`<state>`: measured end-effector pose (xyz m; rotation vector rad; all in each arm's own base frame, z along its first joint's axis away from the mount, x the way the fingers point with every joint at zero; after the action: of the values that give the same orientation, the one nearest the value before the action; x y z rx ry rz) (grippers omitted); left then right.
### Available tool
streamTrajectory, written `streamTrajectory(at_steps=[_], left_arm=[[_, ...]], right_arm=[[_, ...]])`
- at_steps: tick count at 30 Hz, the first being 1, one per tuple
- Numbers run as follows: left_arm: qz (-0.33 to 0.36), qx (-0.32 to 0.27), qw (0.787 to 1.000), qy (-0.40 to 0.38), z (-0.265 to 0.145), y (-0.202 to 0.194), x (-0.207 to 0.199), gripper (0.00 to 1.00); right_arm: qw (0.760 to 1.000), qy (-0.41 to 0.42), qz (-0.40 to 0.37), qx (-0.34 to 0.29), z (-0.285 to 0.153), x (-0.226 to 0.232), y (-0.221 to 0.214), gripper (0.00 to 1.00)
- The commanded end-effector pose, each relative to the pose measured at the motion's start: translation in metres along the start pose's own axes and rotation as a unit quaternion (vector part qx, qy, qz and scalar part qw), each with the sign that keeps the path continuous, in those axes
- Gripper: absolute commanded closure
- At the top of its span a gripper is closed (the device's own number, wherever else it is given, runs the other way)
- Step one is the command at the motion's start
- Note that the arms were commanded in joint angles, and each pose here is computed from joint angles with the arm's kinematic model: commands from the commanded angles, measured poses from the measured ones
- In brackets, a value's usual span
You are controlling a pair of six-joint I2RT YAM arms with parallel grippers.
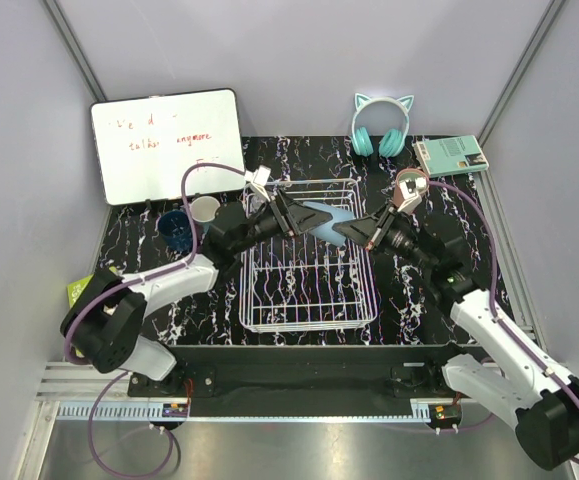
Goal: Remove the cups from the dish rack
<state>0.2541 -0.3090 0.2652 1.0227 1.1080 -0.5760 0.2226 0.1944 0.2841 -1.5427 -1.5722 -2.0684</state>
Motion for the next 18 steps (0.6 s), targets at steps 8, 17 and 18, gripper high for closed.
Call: streamTrajectory(at_steps=[8, 17, 18], left_arm=[[0.088, 0.042, 0.995, 0.027, -0.010, -0.014, -0.021, 0.30], [0.096, -0.049, 0.981, 0.164, -0.029, 0.038, -0.009, 0.01], [0.093, -0.057, 0.979, 0.173, -0.031, 0.042, -0.008, 0.01]], right_arm=[[0.998, -0.031, -0.058, -0.021, -0.018, 0.010, 0.001, 1.00], [0.994, -0.058, -0.081, -0.038, -0.039, 0.020, 0.009, 1.00], [0.994, -0.060, -0.084, -0.042, -0.041, 0.021, 0.012, 1.00]])
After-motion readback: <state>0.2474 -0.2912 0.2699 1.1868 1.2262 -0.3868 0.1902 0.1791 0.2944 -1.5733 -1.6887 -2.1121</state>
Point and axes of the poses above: each gripper's point midway between its finger pads, its own z axis out along the fingers, its own x axis along the line the jaws close on, y = z × x, the point moved 5 cm from there along -z, back along the fingers, and after that the axes turned 6 degrees about -z, right-handed, at the moved point
